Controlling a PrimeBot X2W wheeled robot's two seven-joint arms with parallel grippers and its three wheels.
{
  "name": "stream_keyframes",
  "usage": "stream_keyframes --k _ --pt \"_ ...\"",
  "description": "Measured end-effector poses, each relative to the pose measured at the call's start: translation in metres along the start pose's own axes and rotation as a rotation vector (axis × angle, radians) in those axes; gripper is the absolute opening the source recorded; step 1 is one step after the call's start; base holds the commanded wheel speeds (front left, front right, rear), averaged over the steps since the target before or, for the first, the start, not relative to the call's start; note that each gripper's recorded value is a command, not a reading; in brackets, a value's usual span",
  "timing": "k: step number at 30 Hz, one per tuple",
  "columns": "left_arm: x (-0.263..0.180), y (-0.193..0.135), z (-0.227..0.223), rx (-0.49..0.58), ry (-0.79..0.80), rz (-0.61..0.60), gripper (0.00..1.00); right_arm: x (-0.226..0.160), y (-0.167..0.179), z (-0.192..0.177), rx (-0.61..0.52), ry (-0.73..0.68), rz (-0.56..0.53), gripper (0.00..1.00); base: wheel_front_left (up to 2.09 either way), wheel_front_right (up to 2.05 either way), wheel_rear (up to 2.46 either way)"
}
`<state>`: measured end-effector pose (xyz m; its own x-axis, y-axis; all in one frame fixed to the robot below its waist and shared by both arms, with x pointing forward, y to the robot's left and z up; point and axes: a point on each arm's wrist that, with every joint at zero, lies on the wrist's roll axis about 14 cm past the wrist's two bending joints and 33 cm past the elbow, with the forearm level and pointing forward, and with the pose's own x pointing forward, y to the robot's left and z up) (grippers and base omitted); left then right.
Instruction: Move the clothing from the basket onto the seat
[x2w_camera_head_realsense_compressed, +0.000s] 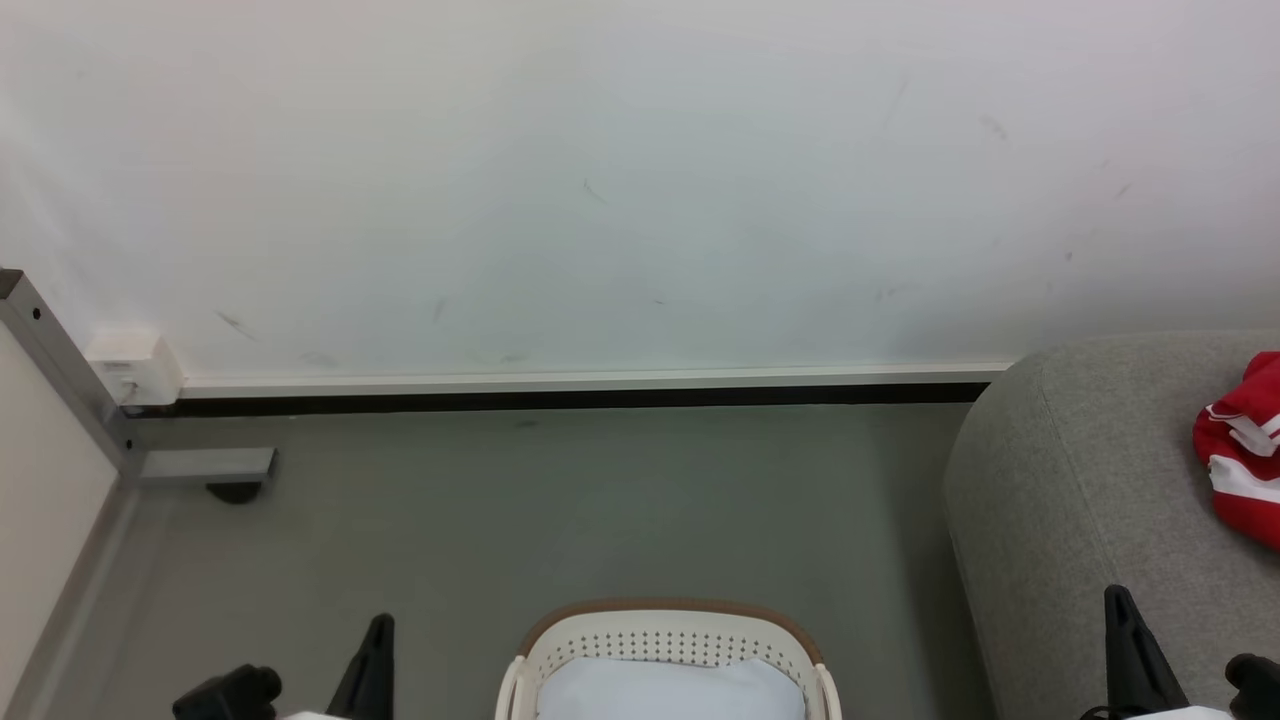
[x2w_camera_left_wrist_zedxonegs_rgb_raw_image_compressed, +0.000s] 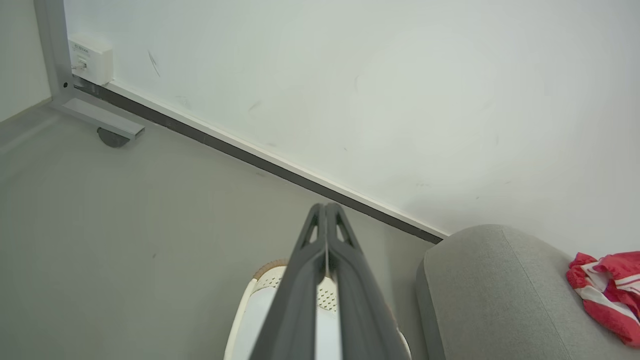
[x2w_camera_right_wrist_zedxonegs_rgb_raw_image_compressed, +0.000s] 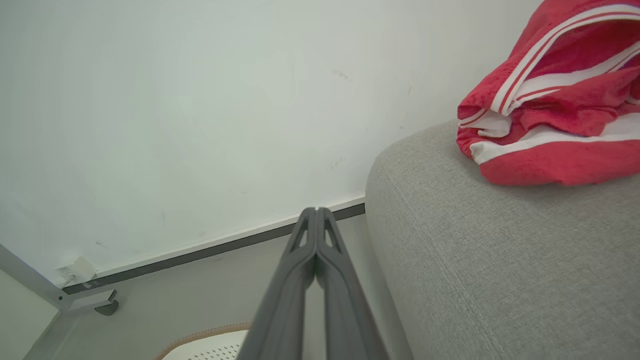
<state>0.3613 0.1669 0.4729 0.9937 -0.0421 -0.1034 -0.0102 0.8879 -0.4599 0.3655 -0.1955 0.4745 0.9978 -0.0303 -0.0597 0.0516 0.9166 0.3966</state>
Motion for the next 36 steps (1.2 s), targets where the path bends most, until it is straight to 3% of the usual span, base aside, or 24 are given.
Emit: stream_keyframes --k 36 --pt "0.011 0.010 0.014 -0.503 0.000 0.031 0.00 0.008 -0.002 0.010 0.525 0.001 -0.029 0.00 0.00 0.00 0.00"
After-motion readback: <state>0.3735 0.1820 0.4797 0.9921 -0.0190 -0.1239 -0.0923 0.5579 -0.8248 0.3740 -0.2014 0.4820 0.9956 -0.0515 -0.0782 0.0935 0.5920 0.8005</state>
